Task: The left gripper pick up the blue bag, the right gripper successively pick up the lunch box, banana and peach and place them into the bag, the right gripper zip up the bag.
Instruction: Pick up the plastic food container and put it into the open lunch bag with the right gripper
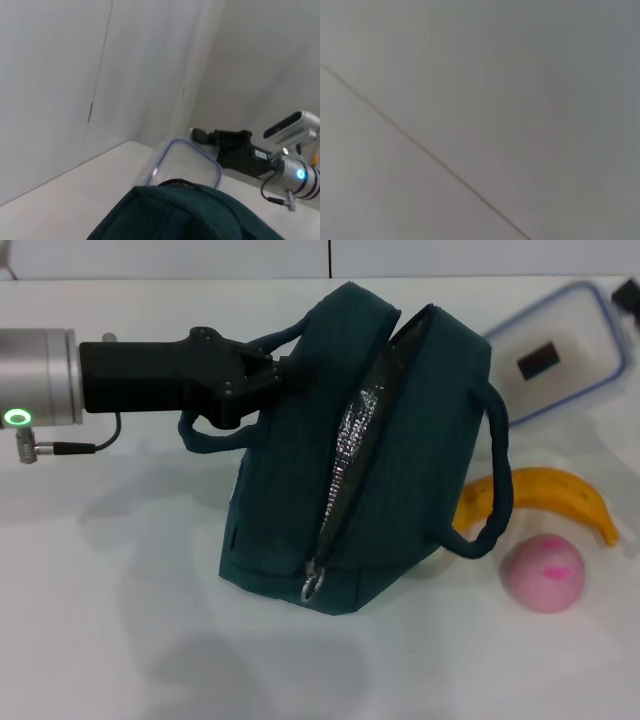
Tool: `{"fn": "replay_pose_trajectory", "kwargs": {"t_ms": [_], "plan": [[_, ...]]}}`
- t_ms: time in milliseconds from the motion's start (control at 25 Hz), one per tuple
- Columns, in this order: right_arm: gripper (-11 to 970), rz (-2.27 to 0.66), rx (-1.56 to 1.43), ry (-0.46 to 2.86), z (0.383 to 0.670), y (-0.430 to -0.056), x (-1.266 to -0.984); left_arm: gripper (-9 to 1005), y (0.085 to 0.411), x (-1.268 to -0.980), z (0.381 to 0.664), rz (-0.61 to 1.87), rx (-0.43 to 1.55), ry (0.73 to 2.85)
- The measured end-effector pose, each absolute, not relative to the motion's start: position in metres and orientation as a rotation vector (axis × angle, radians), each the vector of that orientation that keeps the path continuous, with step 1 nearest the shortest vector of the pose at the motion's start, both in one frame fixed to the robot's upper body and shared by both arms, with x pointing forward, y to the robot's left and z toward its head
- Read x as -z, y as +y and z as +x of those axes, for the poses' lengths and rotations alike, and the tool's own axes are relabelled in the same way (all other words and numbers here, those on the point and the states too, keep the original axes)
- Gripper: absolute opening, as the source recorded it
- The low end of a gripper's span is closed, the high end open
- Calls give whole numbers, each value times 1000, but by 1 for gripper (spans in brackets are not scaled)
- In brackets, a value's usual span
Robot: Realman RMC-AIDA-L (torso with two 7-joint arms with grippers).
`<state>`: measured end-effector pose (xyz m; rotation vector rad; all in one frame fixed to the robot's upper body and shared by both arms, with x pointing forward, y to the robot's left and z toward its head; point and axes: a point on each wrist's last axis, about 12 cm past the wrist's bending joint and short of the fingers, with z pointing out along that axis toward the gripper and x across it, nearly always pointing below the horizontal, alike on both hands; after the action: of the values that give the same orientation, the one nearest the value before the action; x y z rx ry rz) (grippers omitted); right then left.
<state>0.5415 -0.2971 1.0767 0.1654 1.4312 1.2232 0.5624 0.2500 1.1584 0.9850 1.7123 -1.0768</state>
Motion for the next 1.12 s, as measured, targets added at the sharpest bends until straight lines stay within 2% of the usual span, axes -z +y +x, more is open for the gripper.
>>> {"fn": "replay_pose_trajectory", "kwargs": {"t_ms": [360, 640, 880, 1120], "plan": [[122, -75, -1298, 1239, 559, -282, -1126, 36, 247, -1159, 560, 990, 1106, 1697], [130, -270, -1430, 1136, 580, -240, -1161, 36, 243, -1159, 561, 993, 1108, 1696], [136, -352, -1481, 1166, 582, -218, -1162, 36, 242, -1156, 565, 975, 1077, 1708], [143, -340, -1455, 1224, 566, -228, -1142, 36, 246, -1149, 571, 914, 1026, 1738]]}}
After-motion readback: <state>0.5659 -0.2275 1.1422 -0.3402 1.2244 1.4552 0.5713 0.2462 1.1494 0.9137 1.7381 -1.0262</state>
